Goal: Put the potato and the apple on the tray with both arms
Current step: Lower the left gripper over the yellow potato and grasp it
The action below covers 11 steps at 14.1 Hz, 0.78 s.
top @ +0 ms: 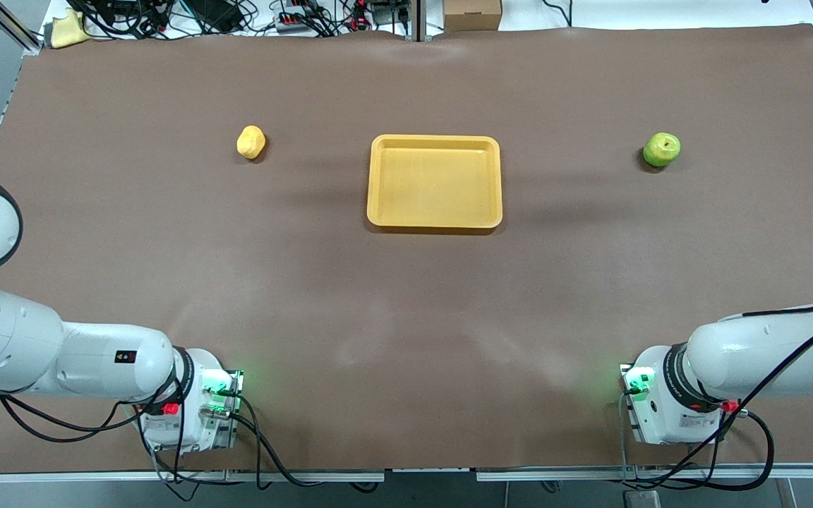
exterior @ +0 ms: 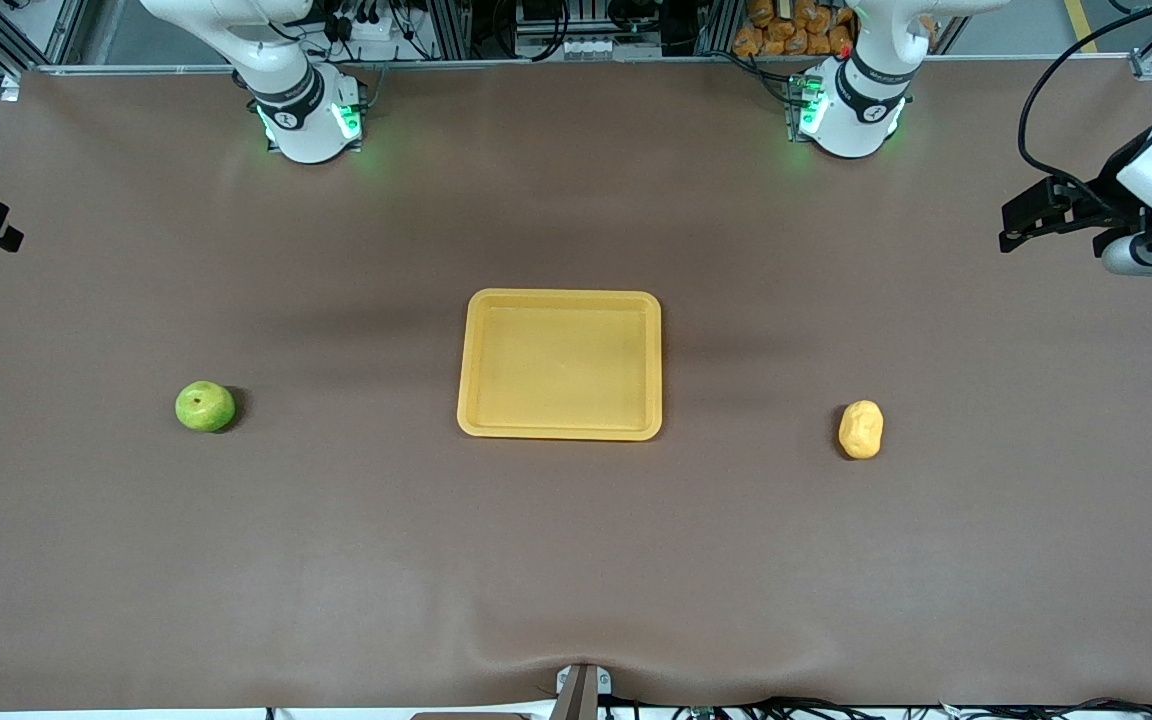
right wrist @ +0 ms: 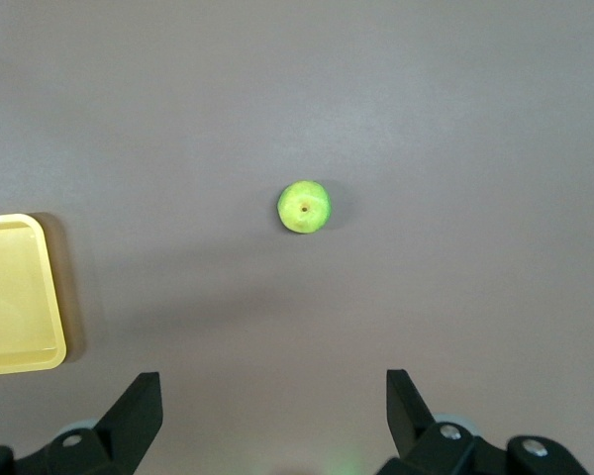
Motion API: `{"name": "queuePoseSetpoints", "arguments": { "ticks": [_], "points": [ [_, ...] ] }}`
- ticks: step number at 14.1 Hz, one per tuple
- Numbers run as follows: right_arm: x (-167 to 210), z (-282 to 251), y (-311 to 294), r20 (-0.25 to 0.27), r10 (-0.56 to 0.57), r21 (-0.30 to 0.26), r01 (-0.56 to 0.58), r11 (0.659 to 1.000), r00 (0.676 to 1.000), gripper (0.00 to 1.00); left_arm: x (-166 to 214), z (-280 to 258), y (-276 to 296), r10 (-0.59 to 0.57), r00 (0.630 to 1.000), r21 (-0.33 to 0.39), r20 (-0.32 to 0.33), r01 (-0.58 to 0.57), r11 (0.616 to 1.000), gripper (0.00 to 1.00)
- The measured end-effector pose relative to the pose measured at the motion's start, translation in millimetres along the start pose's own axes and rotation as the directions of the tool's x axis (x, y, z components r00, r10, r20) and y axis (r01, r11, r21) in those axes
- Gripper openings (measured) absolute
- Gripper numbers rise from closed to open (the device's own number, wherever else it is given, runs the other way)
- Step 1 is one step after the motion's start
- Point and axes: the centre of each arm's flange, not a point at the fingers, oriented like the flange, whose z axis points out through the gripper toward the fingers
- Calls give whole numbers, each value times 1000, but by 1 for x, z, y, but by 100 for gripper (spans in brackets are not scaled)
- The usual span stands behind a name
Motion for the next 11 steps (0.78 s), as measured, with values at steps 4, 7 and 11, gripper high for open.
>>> {"name": "queuePoseSetpoints", "arguments": {
  "ticks": [4, 7, 11],
  "points": [
    [1, 2, 0, 3, 1, 0, -1, 1000, 1000, 100, 3, 6, 0, 0, 1000, 0, 12, 0, 1000, 100],
    [1, 2, 0, 6, 1, 0, -1, 1000, 1000, 100, 8, 26, 0, 1, 998, 0, 63, -1, 1000, 100],
    [2, 3, 1, 8, 1, -1, -1, 1000, 1000, 100, 22, 61, -4, -8, 990, -1, 141, 9, 1000, 100]
  ]
}}
